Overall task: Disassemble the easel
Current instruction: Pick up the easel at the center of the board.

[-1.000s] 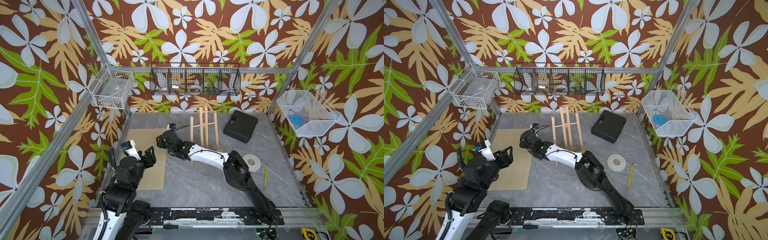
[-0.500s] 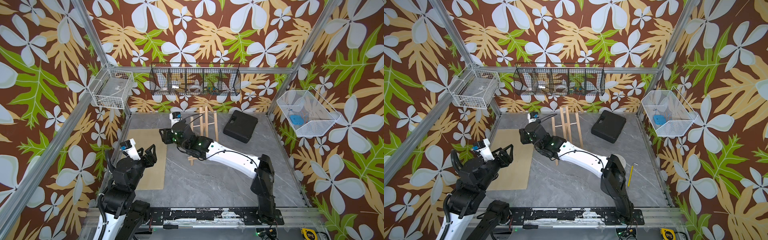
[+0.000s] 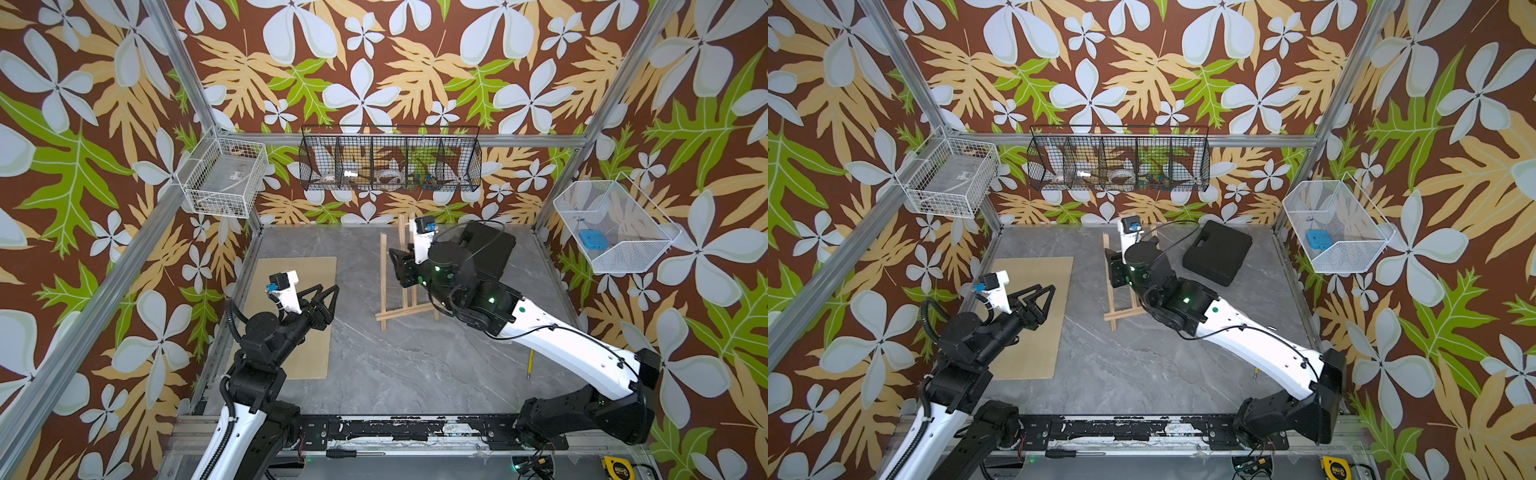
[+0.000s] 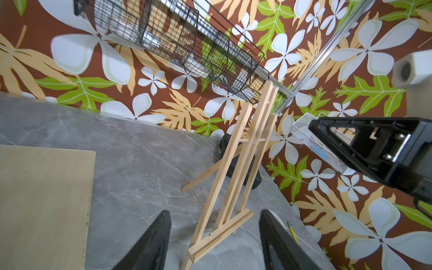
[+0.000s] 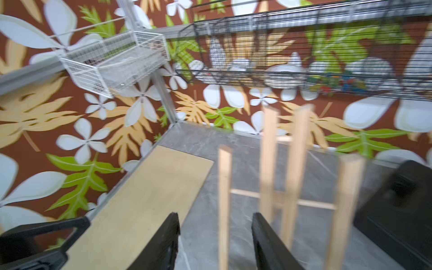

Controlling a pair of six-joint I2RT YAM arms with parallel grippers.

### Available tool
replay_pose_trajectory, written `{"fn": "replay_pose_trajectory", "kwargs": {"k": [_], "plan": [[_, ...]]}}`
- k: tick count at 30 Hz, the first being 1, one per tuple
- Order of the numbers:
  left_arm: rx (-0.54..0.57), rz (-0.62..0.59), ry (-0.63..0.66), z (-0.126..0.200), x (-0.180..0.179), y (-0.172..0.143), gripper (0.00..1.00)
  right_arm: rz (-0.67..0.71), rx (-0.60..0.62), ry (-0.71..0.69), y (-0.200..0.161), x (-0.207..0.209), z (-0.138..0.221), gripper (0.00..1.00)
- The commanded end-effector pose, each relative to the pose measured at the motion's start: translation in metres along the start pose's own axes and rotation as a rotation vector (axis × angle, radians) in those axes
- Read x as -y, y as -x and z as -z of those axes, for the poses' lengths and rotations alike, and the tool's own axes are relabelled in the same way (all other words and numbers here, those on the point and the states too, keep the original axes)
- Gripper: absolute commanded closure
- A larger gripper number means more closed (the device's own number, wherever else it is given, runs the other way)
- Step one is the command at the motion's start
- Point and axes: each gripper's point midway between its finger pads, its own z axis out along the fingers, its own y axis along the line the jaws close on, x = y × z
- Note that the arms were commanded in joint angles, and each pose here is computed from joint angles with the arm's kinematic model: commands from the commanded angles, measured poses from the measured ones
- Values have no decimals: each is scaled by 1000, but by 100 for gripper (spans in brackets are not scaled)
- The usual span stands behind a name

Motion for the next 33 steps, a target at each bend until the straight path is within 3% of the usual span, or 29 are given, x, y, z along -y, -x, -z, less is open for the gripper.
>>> {"fn": "replay_pose_trajectory", "kwargs": {"k": [1,8,17,25,28,33], "plan": [[15,43,-132,-13,21,5,40,18,-35,-102,-15,47,9,48],[-89,50,-149,-50,18,-35,40,-34,-147,-152,-73,127,-4,44],[-85,86,-148,-71,10,-40,40,95,-223,-190,-108,140,-45,39],[-96,71,-127,-64,6,-44,40,126,-228,-215,-119,144,-78,40],[-100,52,-100,-61,1,-47,39,136,-230,-214,-123,143,-85,44],[-93,85,-97,-58,-2,-52,39,184,-230,-232,-125,148,-85,67]]}}
